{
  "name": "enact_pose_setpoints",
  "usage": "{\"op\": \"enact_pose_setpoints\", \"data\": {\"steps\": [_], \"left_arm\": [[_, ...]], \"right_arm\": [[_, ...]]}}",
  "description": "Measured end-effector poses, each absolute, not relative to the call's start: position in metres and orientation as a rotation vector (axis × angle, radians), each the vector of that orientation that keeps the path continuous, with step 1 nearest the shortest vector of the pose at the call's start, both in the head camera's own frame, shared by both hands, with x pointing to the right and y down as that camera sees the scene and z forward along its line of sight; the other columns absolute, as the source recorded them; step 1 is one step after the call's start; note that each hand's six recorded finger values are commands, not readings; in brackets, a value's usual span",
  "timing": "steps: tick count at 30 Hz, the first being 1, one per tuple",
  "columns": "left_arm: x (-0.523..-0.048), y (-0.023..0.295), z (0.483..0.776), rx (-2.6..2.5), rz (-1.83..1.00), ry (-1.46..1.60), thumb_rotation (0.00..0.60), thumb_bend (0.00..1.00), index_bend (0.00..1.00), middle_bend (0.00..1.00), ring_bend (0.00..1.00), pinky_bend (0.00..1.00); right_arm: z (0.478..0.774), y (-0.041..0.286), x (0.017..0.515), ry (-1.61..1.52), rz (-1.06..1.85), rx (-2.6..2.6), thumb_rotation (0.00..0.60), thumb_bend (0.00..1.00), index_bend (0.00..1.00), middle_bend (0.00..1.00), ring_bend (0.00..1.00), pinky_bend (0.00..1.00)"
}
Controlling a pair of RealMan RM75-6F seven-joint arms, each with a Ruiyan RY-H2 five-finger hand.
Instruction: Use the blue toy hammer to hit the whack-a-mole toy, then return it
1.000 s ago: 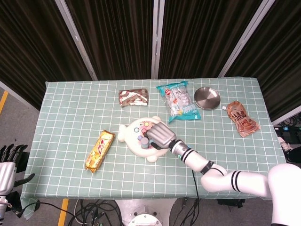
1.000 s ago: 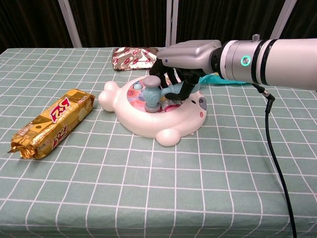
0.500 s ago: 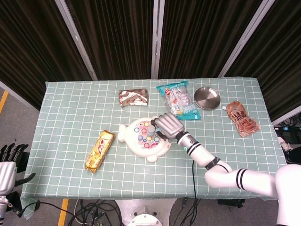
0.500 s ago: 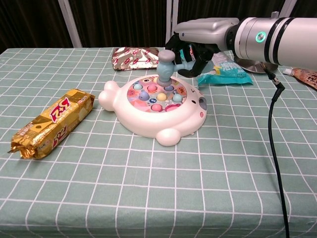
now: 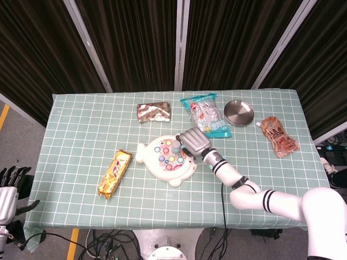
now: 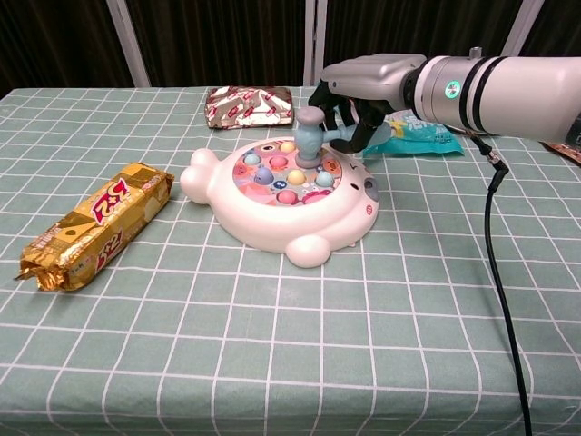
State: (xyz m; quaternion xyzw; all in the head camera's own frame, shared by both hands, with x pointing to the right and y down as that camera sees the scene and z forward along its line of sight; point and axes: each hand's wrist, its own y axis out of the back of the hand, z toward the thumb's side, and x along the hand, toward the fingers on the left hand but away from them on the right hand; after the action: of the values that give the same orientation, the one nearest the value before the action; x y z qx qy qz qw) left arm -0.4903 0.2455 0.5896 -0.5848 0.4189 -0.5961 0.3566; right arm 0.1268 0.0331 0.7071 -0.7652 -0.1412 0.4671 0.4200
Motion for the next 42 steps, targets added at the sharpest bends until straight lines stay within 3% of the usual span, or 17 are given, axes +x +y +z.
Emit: {"op": "enact_pose_setpoints", "data": {"steps": [6,11,20,27,36,42], "left_arm": [[-0.488,0.245,0.588,-1.512,-1.52,1.082,0.6,0.0,0.13,0.14,0.05,0.02],[-0.486,0.243,0.589,-1.515,-1.513,1.078,0.6,0.0,0.13,0.14,0.05,0.02],[-0.479,0.24,0.588,-1.52,-1.498,1.064,0.6,0.0,0.13,0.14,0.05,0.02],[-0.48,0.241,0.587,-1.516,-1.509,1.064,0.6,0.0,0.13,0.14,0.05,0.02],[-0.48,0.241,0.588,-1.519,-1.508,1.064,0.6,0.0,0.13,0.14,0.05,0.02],[-0.48,0.241,0.588,-1.521,-1.507,1.063,0.6,0.0,0.13,0.14,0.05,0.02]], "right_arm": [[0.684,0.025,0.146,-0.455,1.149,-1.902,0.6,0.63,0.79,0.72,0.58,0.7],[0.676,0.026,0.193,-0.546,1.206,-1.885,0.6,0.62,0.78,0.72,0.58,0.7],[0.702,0.043,0.257,-0.616,1.327,-1.908,0.6,0.62,0.73,0.66,0.54,0.61],[0.728,0.052,0.276,-0.626,1.368,-1.919,0.6,0.58,0.66,0.61,0.48,0.54],[0.747,0.063,0.28,-0.62,1.377,-1.949,0.6,0.48,0.44,0.47,0.31,0.41],[0.749,0.067,0.283,-0.621,1.38,-1.961,0.6,0.48,0.37,0.42,0.25,0.38]]}}
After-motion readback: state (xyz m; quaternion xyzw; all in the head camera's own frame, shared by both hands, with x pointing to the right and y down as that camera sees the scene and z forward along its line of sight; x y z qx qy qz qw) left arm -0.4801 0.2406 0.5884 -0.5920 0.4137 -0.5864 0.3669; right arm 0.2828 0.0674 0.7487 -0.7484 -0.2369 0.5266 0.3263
